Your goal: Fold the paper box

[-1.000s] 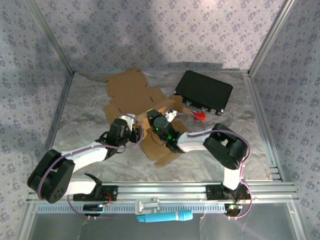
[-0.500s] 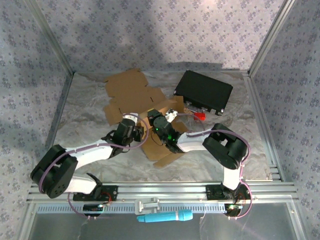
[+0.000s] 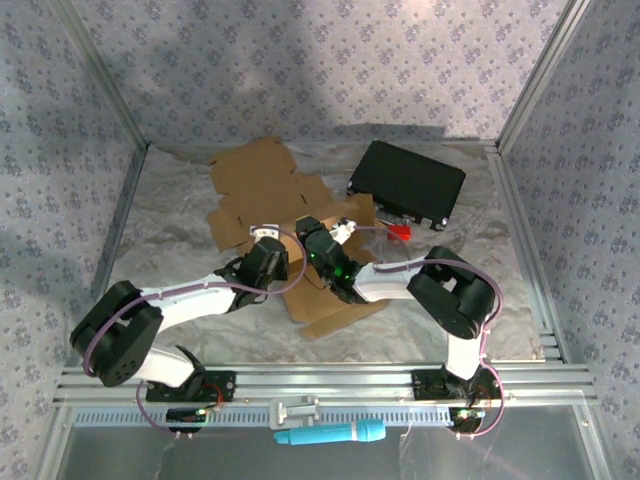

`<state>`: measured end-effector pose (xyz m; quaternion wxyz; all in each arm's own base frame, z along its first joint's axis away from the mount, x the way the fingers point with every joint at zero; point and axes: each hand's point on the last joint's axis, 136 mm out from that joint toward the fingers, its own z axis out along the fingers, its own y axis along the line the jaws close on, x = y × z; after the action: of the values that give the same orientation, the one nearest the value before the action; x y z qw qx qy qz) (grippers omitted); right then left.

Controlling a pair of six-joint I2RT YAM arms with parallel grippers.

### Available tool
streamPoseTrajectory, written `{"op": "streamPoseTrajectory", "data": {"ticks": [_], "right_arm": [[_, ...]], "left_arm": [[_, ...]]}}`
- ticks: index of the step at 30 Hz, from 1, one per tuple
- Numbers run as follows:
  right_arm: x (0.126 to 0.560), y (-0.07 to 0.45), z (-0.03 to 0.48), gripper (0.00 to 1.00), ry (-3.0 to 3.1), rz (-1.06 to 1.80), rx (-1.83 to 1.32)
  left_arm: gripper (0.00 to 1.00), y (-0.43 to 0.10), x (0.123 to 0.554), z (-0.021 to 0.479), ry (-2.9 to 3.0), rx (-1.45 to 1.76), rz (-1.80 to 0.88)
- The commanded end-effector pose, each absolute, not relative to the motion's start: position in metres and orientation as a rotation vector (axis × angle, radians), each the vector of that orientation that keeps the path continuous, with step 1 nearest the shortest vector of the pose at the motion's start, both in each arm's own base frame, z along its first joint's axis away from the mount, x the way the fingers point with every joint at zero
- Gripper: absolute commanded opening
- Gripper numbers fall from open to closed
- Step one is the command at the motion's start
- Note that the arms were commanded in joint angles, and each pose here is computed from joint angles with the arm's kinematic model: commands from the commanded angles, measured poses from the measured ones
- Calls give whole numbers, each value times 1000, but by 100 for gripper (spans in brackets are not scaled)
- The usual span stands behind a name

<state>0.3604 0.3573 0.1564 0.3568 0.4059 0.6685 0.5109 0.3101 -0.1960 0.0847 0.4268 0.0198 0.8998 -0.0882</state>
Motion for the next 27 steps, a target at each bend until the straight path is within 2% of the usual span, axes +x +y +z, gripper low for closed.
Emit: {"op": "streamPoseTrajectory", "data": {"ticks": [1,4,7,13,18,27], "right_arm": [[347,355,158,38,1861,1246,1027],[346,329,182,54,1883,1153,1013],[348,299,222,59,1917,1073,952],[350,219,311,59,1966,834,795],[363,173,331,57,2109,697,632],[392,189,333,55,2317,712,456]], "left_arm": [[0,-184,318,102,2224,-48,-140],[0,-176,322,123,2218,-76,-102],[0,-175,327,144,2264,-83,-140],[0,-172,334,179,2403,-91,-315],[0,-178,333,197,2507,6,-398],[0,-193,332,198,2662,36,-459]]}}
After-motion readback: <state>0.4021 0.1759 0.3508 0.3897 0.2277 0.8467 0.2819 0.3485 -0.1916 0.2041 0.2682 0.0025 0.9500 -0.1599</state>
